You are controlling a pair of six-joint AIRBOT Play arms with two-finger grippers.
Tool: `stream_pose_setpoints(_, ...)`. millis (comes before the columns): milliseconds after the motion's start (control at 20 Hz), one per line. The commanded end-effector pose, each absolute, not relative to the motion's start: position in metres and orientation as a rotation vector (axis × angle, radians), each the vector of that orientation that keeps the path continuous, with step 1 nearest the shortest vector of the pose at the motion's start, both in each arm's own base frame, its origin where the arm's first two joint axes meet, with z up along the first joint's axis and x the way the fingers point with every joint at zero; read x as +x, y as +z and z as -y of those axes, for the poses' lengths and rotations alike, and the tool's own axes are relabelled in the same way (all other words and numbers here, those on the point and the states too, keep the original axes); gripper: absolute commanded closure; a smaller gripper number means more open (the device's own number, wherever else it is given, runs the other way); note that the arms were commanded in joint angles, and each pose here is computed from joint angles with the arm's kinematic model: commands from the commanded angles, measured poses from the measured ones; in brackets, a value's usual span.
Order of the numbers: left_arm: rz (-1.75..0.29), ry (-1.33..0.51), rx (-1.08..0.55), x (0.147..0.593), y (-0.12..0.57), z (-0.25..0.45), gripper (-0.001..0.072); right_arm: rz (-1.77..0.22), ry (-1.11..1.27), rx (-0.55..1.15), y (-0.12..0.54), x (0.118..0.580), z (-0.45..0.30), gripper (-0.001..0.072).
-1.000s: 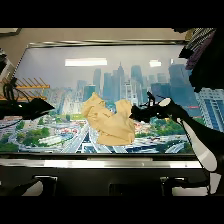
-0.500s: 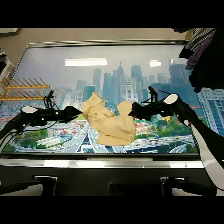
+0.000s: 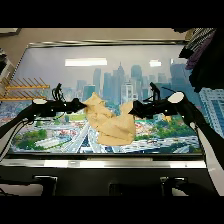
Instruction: Fold the clothes and pants, and hang the long-sleeved shirts on hangers.
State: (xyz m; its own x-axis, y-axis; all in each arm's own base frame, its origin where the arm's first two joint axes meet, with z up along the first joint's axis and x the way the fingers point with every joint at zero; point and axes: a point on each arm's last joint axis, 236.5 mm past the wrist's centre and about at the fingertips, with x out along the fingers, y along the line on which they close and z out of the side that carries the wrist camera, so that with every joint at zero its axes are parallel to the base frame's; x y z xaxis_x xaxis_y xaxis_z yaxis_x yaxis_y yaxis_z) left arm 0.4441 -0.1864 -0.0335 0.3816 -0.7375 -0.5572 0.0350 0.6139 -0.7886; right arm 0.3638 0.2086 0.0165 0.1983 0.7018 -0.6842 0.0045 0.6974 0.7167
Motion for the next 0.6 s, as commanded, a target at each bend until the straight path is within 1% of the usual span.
stream_pose_setpoints(0, -0.987, -0.649, -0.699, 0.456, 0.034, 0.175, 0.0698, -1.094, 0.564, 0.571, 0.072, 0.375, -0.199, 0.0679)
stream_pose_setpoints(150, -0.843, -0.583, -0.531, 0.456, 0.124, 0.136, 0.0699, -0.801, 0.57, 0.434, 0.171, 0.38, -0.181, 0.068)
stream_pose_setpoints(250, -0.708, -0.525, -0.442, 0.441, 0.202, 0.111, 0.0699, -0.605, 0.589, 0.356, 0.25, 0.363, -0.172, 0.0679)
stream_pose_setpoints(400, -0.477, -0.429, -0.38, 0.394, 0.32, 0.084, 0.0699, -0.336, 0.611, 0.258, 0.357, 0.308, -0.158, 0.0679)
stream_pose_setpoints(550, -0.285, -0.307, -0.365, 0.33, 0.399, 0.061, 0.0698, -0.113, 0.575, 0.224, 0.436, 0.241, -0.136, 0.0679)
